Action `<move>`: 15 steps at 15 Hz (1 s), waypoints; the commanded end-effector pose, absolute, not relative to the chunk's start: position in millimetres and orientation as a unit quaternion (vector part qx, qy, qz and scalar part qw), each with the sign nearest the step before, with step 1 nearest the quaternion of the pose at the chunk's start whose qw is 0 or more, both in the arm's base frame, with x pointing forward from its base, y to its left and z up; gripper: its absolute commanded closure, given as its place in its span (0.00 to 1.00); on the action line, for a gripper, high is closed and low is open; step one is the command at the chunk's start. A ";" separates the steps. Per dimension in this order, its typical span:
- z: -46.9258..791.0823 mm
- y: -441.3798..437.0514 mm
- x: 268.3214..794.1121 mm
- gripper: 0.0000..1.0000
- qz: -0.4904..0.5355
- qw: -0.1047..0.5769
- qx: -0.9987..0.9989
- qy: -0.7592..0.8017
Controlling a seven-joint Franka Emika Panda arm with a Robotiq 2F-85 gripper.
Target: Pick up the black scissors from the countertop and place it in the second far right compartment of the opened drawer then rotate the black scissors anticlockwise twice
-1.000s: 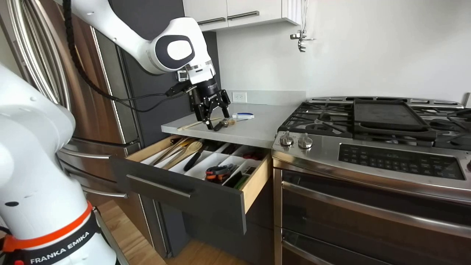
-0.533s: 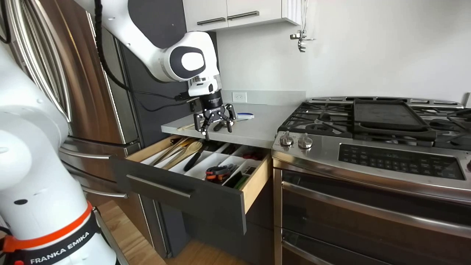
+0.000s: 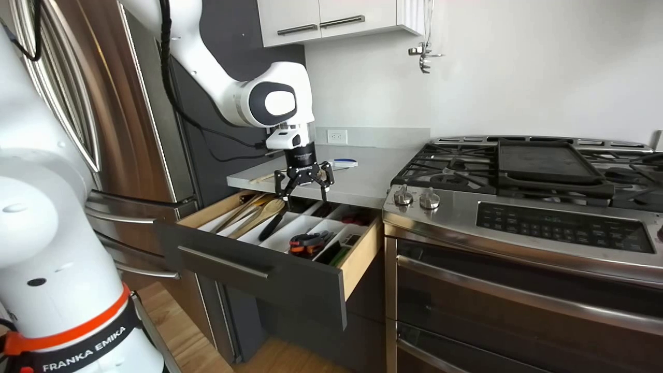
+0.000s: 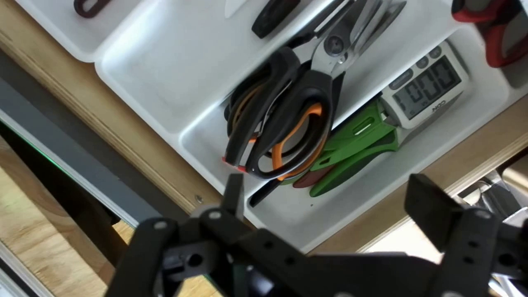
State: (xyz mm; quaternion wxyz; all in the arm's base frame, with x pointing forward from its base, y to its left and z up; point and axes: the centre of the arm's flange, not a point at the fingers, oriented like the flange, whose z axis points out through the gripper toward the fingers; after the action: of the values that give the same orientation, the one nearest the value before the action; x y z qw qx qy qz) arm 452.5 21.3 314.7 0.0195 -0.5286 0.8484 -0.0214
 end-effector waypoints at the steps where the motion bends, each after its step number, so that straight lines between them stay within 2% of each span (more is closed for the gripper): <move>1: 306.5 22.7 450.5 0.00 -0.019 0.012 -0.511 0.859; 9: 265.6 31.6 434.7 0.00 -0.033 -0.035 -0.429 0.902; 15: 236.8 52.2 437.1 0.00 -0.025 -0.030 -0.418 0.908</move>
State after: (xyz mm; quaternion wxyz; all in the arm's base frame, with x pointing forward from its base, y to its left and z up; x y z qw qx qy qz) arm 434.1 44.7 257.2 -0.0342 -0.4314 0.9013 -0.0200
